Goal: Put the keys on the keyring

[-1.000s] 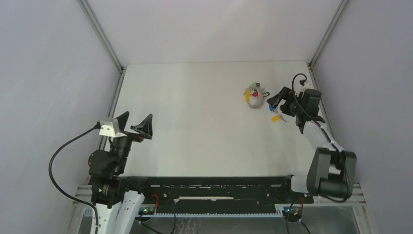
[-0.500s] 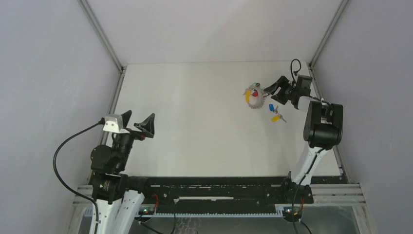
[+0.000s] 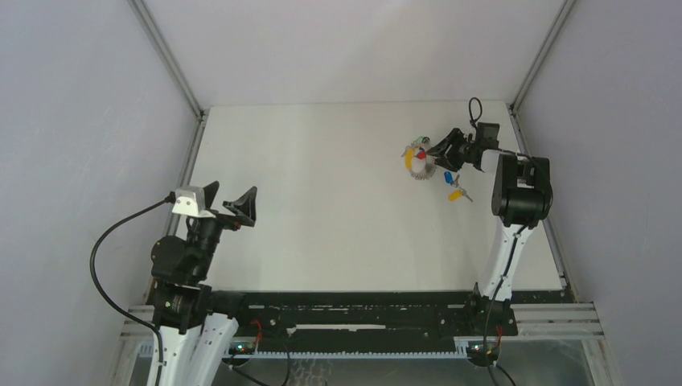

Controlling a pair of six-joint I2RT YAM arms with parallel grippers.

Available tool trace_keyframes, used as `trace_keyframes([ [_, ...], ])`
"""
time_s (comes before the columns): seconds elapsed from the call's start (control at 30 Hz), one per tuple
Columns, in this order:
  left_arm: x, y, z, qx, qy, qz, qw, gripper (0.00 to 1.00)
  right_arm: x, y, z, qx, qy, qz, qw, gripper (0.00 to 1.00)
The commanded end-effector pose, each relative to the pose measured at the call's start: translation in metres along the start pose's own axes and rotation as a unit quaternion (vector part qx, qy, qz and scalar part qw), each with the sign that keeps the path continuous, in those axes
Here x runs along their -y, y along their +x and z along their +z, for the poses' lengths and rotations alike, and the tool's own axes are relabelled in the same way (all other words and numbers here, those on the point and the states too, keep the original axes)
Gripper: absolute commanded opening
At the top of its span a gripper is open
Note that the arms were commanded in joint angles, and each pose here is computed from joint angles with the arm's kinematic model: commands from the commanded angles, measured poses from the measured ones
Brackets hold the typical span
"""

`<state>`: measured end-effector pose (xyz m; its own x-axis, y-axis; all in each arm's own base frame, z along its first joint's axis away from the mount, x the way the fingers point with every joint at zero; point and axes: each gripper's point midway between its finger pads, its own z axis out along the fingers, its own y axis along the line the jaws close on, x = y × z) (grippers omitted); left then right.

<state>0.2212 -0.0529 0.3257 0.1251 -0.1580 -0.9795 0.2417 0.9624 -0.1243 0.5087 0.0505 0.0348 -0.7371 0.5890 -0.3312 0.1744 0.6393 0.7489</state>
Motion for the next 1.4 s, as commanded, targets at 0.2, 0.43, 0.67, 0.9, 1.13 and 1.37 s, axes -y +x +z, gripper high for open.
trace_keyframes([
  [0.2,0.001,0.004,0.003,-0.002,0.010,0.011,1.000,1.00,-0.014,0.014,0.021,-0.044,-0.016,0.016,0.999,0.45],
  [0.43,0.003,0.003,0.002,0.001,0.014,0.011,1.000,1.00,-0.028,0.016,0.018,-0.044,-0.026,-0.020,0.999,0.19],
  [0.67,0.007,0.000,0.000,0.007,0.024,0.006,1.000,1.00,-0.055,0.031,0.008,-0.061,-0.041,-0.083,0.994,0.00],
  [0.9,0.014,-0.003,0.000,0.009,0.033,-0.035,0.999,1.00,-0.089,0.082,-0.010,-0.106,-0.057,-0.165,0.979,0.00],
  [1.13,0.024,0.021,0.011,-0.049,0.041,-0.127,0.990,1.00,-0.119,0.149,-0.039,-0.150,-0.068,-0.247,0.955,0.00],
  [1.37,0.047,0.070,0.024,-0.156,0.088,-0.184,0.966,0.98,-0.136,0.199,-0.063,-0.176,-0.028,-0.376,0.910,0.00],
])
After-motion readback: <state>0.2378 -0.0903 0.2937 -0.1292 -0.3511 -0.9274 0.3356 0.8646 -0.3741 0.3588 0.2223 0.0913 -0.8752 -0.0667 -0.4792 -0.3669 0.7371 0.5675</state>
